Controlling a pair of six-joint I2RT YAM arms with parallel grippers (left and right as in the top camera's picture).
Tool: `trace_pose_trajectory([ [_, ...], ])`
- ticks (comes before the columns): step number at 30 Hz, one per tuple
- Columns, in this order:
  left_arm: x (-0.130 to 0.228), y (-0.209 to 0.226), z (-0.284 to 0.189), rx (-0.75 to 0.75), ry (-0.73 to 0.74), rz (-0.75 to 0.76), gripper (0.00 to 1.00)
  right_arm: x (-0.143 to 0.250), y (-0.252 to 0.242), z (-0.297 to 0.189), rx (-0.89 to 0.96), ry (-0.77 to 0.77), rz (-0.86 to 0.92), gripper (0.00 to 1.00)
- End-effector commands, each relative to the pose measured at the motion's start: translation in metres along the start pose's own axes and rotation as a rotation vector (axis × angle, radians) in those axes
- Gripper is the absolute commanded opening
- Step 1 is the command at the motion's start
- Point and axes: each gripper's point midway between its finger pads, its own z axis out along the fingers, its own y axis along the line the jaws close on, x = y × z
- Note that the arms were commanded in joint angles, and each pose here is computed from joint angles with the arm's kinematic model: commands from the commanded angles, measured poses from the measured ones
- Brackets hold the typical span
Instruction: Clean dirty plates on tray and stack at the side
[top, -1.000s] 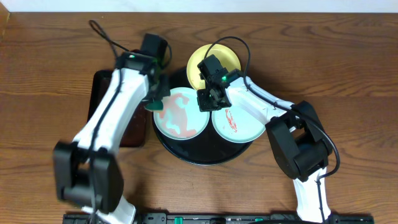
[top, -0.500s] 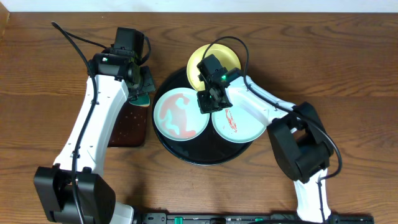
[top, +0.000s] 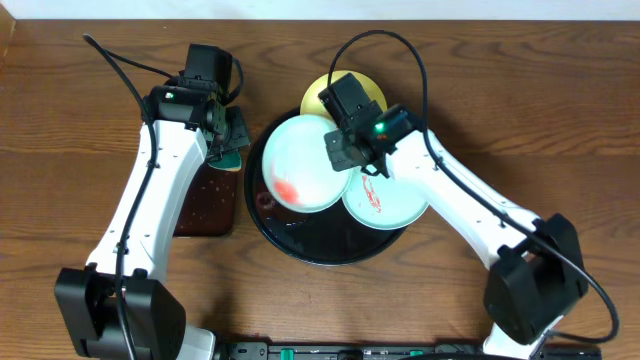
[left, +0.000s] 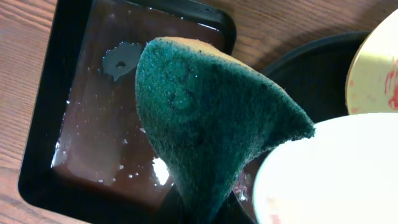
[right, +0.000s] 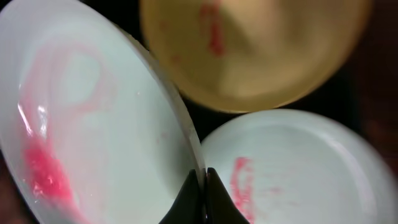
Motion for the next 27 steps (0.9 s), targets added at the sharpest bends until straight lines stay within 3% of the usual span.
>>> trace_pose_trajectory([
  [1,-0.007,0.002,-0.004,-0.005,-0.022,-0.023,0.07,-0.018,-0.019,-0.028,0.208,-0.13,-0.058,0.01],
  [10,-0.007,0.002,-0.004,-0.005,-0.022,-0.023,0.07,-0.03,-0.023,-0.083,0.594,-0.345,-0.176,0.01],
  [15,-0.007,0.002,-0.004,-0.006,-0.022,-0.024,0.07,-0.033,-0.013,-0.109,0.718,-0.447,-0.21,0.01],
  [27,-0.007,0.002,-0.004,-0.005,-0.022,-0.023,0.07,-0.033,-0.011,-0.116,0.747,-0.477,-0.21,0.01],
])
